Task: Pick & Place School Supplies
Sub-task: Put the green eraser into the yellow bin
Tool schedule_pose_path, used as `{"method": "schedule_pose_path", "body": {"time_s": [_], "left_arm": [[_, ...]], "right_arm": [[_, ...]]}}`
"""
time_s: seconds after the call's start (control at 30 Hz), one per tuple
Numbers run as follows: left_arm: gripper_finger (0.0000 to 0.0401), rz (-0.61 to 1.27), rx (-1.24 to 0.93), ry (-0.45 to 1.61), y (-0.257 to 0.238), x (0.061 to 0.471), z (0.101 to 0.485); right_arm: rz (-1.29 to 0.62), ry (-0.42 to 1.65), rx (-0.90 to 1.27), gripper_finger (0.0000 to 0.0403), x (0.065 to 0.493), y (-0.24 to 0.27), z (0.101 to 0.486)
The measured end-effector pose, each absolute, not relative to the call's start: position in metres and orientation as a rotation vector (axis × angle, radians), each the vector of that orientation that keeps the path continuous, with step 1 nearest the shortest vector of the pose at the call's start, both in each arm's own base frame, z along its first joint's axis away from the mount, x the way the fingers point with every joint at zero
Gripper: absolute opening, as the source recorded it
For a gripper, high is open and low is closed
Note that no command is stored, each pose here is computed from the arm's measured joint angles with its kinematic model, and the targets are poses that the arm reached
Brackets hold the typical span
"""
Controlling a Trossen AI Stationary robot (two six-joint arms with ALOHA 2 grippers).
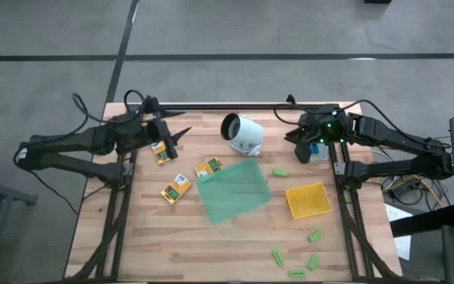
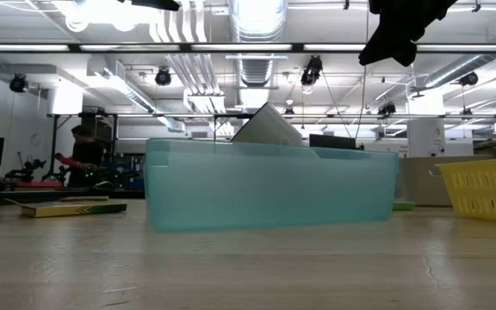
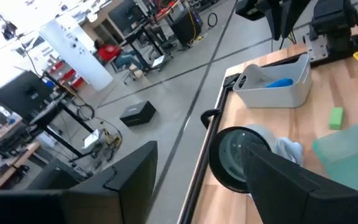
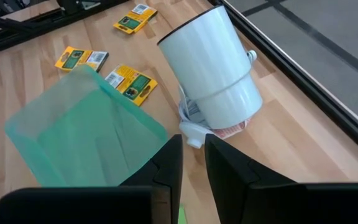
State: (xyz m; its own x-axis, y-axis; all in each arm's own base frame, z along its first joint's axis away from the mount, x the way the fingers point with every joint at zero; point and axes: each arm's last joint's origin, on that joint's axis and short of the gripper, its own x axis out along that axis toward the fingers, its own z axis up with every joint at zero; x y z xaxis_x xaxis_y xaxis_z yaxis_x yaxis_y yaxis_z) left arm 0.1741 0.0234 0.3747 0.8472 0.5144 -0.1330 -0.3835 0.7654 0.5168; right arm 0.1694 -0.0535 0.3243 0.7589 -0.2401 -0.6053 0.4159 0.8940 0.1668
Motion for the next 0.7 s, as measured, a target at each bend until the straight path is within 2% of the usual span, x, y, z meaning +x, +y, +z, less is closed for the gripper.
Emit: {"method": "schedule_pose_path", "body": {"time_s": [0.27, 0.7], "left_arm": [[0.0236, 0.511, 0.341, 0.236, 0.0234, 0.1745, 0.3742], [0.0236, 0.513, 0.335, 0.231, 0.0236, 0.1778, 0.3738]], "right_arm": [[-0.367, 0.611, 0.313, 0.0073, 0.1695, -0.0535, 0.3241], [-0.367, 0.612, 0.314, 0.0066, 0.1694, -0.0535, 0.3239]]}}
